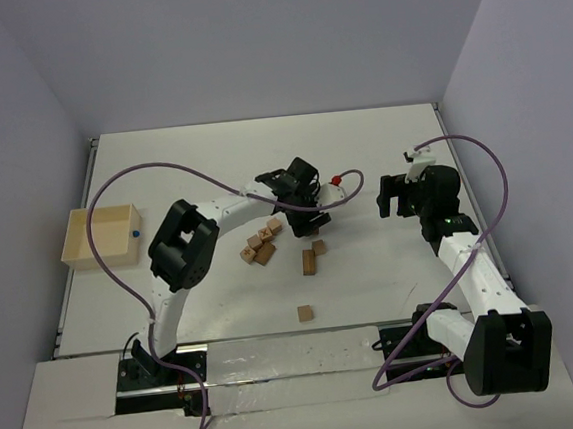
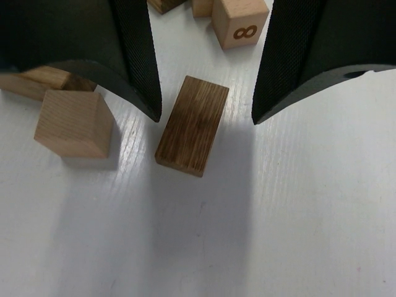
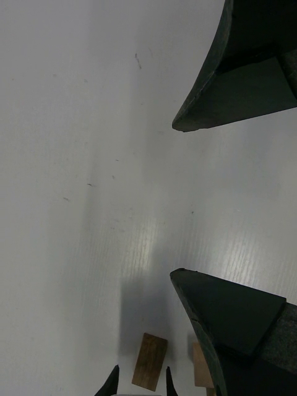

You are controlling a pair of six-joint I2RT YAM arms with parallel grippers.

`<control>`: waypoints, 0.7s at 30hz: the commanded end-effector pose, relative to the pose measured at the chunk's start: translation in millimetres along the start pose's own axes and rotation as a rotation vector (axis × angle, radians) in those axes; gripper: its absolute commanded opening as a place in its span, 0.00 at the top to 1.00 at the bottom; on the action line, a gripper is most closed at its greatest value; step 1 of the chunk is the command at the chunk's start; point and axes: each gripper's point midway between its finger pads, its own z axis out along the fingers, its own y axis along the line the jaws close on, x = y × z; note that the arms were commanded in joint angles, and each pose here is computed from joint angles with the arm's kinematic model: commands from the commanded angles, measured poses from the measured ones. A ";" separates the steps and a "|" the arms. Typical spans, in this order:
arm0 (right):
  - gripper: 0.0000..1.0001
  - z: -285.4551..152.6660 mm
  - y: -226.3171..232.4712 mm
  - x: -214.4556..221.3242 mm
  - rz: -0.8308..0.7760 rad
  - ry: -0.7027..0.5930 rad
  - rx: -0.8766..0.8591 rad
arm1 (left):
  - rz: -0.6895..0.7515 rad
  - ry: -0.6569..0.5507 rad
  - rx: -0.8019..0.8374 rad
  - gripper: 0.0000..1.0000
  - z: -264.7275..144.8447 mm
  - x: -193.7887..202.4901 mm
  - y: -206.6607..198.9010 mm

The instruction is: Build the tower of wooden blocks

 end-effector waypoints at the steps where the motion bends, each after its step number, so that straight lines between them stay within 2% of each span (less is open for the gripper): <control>1: 0.00 -3.7 -1.8 -27.2 -0.002 -0.059 0.005 | 0.000 -0.068 0.014 0.37 4.0 -23.6 0.3; 9: 0.00 -3.1 -2.2 -26.0 -0.002 -0.056 0.005 | -0.019 -0.003 -0.023 0.54 14.1 3.3 0.0; 13: 0.00 -3.5 -2.3 -27.4 -0.005 -0.060 0.006 | -0.028 0.035 -0.030 0.77 8.0 24.2 -5.0; 15: 0.00 -3.5 -2.0 -26.7 -0.006 -0.059 0.005 | -0.063 0.056 -0.039 0.97 2.5 39.4 -5.0; 16: 0.00 -3.6 -2.0 -26.5 -0.007 -0.058 0.005 | -0.084 0.076 -0.054 1.00 1.3 50.3 -3.8; 21: 0.00 -4.1 -1.3 -27.8 -0.006 -0.063 0.001 | -0.242 0.128 -0.144 1.00 -18.7 92.8 14.3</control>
